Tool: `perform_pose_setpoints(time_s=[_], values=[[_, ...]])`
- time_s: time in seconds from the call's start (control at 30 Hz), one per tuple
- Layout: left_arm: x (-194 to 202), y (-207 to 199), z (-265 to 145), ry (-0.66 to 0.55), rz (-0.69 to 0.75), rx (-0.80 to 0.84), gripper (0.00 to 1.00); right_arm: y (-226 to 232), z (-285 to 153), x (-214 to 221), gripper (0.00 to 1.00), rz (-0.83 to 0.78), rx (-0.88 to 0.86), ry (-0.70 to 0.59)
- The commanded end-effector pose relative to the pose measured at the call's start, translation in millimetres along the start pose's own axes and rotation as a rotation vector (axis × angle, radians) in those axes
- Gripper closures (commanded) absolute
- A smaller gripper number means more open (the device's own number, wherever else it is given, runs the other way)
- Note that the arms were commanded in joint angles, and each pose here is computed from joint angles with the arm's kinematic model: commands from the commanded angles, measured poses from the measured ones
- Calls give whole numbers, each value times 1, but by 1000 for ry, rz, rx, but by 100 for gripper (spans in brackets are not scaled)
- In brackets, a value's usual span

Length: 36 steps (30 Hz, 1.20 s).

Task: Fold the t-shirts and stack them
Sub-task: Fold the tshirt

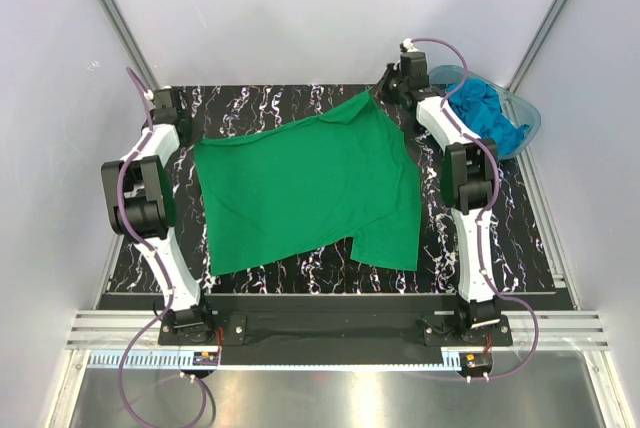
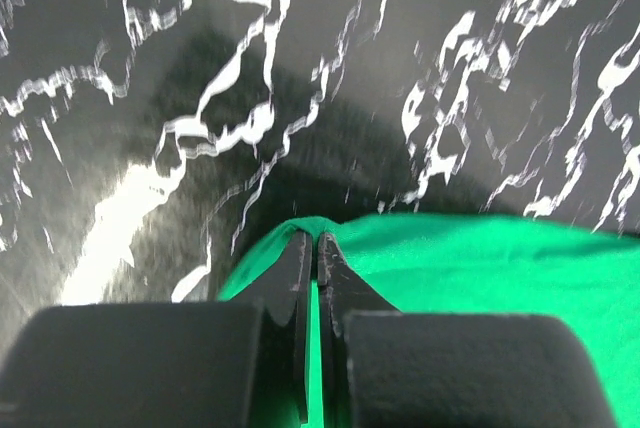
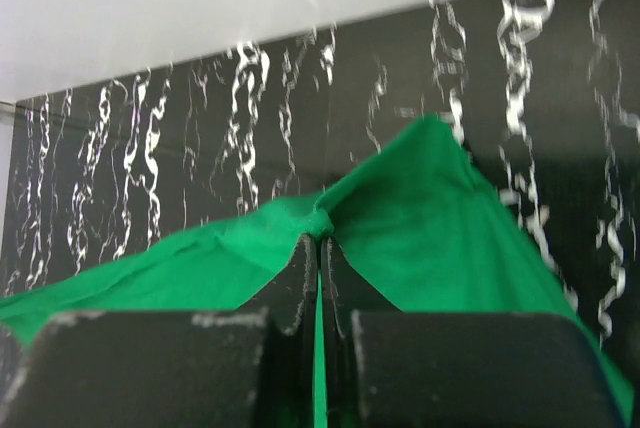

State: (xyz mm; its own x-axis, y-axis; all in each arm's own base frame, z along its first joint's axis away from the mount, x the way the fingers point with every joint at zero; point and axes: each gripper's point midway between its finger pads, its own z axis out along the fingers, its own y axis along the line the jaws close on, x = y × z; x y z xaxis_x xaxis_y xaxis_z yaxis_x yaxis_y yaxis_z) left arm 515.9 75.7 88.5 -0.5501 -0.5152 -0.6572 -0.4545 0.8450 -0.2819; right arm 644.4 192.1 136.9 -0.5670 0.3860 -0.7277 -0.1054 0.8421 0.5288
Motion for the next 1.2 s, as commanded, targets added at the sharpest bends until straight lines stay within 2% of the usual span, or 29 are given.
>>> perform_pose_setpoints(time_s=[0.0, 0.13, 0.23, 0.4, 0.53, 0.57, 0.73, 1.0, 1.17], values=[[-1, -9, -17, 50, -5, 41, 100, 37, -49, -46, 100, 30, -31, -67], [10, 2, -23, 123, 9, -7, 100, 41, -80, -61, 100, 64, 20, -83], [18, 8, -27, 176, -20, -9, 100, 40, -97, -59, 100, 120, 48, -43], [22, 7, -41, 200, -35, -5, 100, 32, -116, -31, 100, 197, 104, 63], [23, 10, -55, 213, -32, -14, 100, 27, -133, -25, 100, 255, 148, 106], [24, 9, -57, 219, -28, -7, 100, 18, -135, -10, 100, 271, 191, 171], [22, 8, -71, 230, -30, 10, 100, 14, -148, 12, 100, 301, 224, 292], [15, 5, -88, 228, -27, 31, 100, 6, -160, 29, 100, 330, 272, 394], [29, 9, -89, 275, -26, 31, 100, -1, -163, 45, 100, 358, 302, 469]])
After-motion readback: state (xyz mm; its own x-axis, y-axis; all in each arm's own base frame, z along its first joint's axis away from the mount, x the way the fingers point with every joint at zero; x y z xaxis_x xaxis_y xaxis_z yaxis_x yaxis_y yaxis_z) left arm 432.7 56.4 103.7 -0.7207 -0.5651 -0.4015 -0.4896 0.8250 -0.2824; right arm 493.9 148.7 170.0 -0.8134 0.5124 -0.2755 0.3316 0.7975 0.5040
